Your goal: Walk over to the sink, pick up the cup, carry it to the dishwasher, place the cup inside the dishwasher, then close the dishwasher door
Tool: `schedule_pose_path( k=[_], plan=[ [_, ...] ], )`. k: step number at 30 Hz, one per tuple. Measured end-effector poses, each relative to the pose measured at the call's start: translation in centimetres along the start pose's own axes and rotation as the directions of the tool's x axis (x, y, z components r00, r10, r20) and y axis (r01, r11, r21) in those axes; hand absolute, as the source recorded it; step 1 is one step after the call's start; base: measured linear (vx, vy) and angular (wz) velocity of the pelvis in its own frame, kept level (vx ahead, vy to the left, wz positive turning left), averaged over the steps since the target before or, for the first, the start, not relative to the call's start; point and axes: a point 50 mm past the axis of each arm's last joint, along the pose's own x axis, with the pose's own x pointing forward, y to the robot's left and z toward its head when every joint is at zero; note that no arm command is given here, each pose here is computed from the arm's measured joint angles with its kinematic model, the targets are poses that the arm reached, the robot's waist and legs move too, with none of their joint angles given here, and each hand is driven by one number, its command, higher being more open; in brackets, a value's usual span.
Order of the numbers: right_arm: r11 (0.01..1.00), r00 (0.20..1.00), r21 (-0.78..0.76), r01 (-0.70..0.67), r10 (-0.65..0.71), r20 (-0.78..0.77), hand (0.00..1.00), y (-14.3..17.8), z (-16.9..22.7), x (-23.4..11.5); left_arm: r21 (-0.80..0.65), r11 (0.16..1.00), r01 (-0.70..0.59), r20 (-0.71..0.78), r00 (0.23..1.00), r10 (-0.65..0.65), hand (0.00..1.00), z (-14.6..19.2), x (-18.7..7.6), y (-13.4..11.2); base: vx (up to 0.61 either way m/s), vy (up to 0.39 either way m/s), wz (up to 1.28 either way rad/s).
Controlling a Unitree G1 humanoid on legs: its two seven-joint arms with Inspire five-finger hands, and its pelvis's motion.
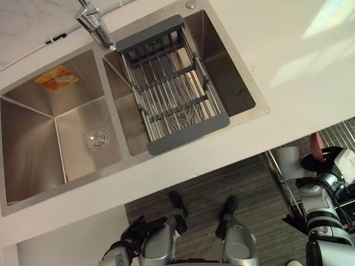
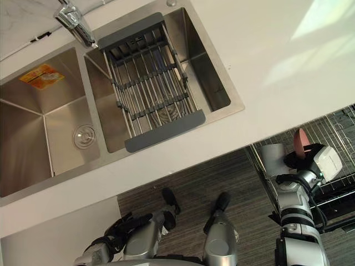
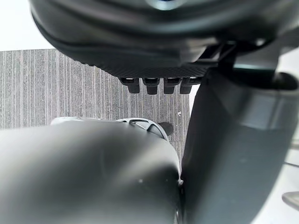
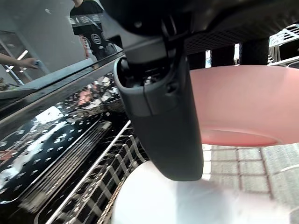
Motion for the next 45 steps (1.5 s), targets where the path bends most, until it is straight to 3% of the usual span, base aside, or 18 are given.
schedule_pose_path(
  k=[6,12,15,17,22,27,33,37,42,45],
  plan=[
    [0.999,0.995,0.032,0.009,-0.006,-0.096,1.0,0.0,-1.1,0.1,0.003,1.0,0.012,0.008,1.0,-0.012,1.0,0.4,0.1,-0.2,0.0,0.03,-0.07],
    [0.972,0.995,0.228,0.057,-0.037,-0.09,1.0,-0.7,0.2,0.3,0.005,1.0,0.012,0.007,1.0,-0.012,1.0,0.8,0.3,-0.4,0.0,0.03,-0.07],
    [0.907,0.999,0.42,0.037,-0.04,-0.001,1.0,-1.6,2.2,-0.2,0.004,1.0,-0.002,0.004,1.0,0.002,1.0,0.9,0.3,-0.5,0.0,0.015,-0.19],
    [0.816,0.995,0.576,-0.057,0.001,0.097,1.0,-1.7,4.3,-1.3,-0.007,1.0,-0.018,0.0,1.0,0.018,1.0,1.0,0.3,-0.2,0.0,0.003,-0.44],
    [0.682,0.961,0.686,-0.252,0.092,0.262,1.0,-1.5,6.1,-3.4,-0.015,0.997,-0.075,-0.011,0.997,0.075,1.0,1.0,0.2,1.1,0.02,-0.004,-0.52],
    [0.574,0.961,0.774,-0.269,0.103,0.258,1.0,-2.1,5.0,-3.3,-0.03,0.989,-0.143,-0.041,0.989,0.141,1.0,0.1,-0.2,2.4,0.07,-0.02,-0.4],
    [0.501,0.974,0.846,-0.181,-0.029,0.226,1.0,-5.5,2.9,-2.8,-0.088,0.974,-0.211,-0.109,0.974,0.201,1.0,-2.7,-1.2,4.4,0.08,-0.034,-0.36],
    [0.399,0.988,0.917,-0.027,-0.128,0.085,1.0,-8.2,-0.3,-1.7,-0.127,0.958,-0.258,-0.151,0.959,0.239,1.0,-4.5,-2.1,5.5,0.04,-0.05,-0.31],
    [0.288,0.993,0.953,0.095,-0.101,-0.068,1.0,-9.0,-4.8,-0.8,-0.134,0.952,-0.274,-0.182,0.952,0.248,1.0,-5.4,-2.4,5.8,-0.05,-0.025,0.02],
    [0.152,0.975,0.963,0.223,-0.035,-0.22,1.0,-8.7,-9.7,-1.7,-0.097,0.962,-0.255,-0.199,0.952,0.232,1.0,-5.3,-2.0,5.1,-0.06,0.02,0.58]
  ],
)
